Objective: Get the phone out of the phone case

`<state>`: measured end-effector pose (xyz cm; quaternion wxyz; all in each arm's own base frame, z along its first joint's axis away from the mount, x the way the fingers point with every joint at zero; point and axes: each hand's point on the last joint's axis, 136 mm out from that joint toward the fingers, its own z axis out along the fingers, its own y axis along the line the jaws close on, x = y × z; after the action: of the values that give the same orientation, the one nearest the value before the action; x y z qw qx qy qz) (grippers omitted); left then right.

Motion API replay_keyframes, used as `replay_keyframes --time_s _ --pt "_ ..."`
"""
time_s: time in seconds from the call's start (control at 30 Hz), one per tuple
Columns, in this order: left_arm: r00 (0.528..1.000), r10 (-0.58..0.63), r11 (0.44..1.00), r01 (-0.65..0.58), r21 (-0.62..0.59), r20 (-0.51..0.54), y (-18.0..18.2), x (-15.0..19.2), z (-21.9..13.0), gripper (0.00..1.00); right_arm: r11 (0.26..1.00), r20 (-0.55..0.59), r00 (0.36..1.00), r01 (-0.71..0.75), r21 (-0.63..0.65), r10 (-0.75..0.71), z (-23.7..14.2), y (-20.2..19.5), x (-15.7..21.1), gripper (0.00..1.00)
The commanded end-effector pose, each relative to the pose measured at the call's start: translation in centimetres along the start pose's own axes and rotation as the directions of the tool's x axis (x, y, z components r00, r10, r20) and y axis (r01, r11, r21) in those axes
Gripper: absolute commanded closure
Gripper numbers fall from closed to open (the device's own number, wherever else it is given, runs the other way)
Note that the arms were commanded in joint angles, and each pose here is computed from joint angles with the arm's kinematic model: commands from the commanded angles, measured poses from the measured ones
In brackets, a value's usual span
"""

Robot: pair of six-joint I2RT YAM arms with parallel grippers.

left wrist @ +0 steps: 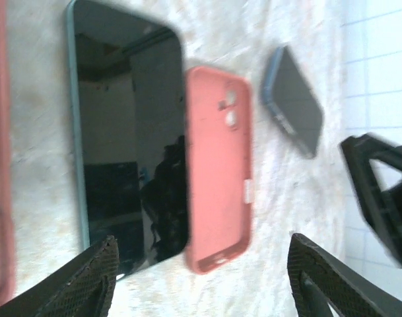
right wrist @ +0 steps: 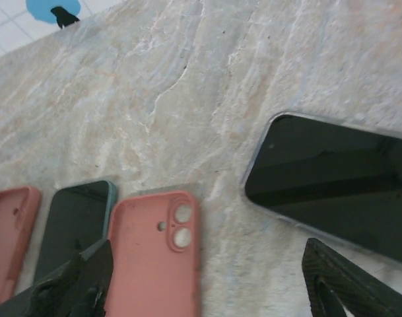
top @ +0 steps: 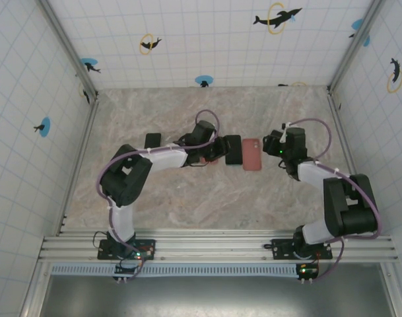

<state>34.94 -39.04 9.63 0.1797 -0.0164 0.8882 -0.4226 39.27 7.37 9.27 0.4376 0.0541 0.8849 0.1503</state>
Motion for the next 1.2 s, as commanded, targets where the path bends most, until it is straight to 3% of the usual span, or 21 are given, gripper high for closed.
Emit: replay_keyframes --time_s 0.0,0.17,0.37,0.57,0.77,1.17 --pt "0.995 0.088 0.994 -0.091 0.064 0.053 -3.5 -1.8 -2.4 0.25 0.981 -0.036 0.981 0.190 -0.032 -0.191 -0.8 -0.2 -0.7 0.15" --pt "0.989 0.125 0.982 -0.134 0.136 0.072 -5.7 -2.0 -4.0 0.16 0.924 -0.162 0.914 0.381 0.020 -0.373 -0.4 -2.7 -1.3 0.11" --pt "0.988 0.131 0.968 -0.146 0.205 0.087 -7.1 -1.5 -5.7 0.07 0.826 -0.284 0.786 0.563 -0.036 -0.549 0.6 -5.6 -0.9 0.11" --pt "0.985 0.147 0.955 -0.164 0.247 0.086 -8.1 -0.9 -7.0 0.03 0.810 -0.326 0.745 0.568 -0.148 -0.582 1.7 -7.0 -1.0 0.03" --pt "0.982 0.176 0.952 -0.188 0.240 0.074 -8.1 -0.5 -7.8 0.03 0.790 -0.364 0.702 0.547 -0.275 -0.612 3.8 -7.2 -0.2 0.01" --pt "0.980 0.186 0.956 -0.196 0.217 0.068 -7.6 -0.6 -8.5 0.03 0.800 -0.413 0.688 0.471 -0.372 -0.597 6.3 -7.7 0.0 0.01"
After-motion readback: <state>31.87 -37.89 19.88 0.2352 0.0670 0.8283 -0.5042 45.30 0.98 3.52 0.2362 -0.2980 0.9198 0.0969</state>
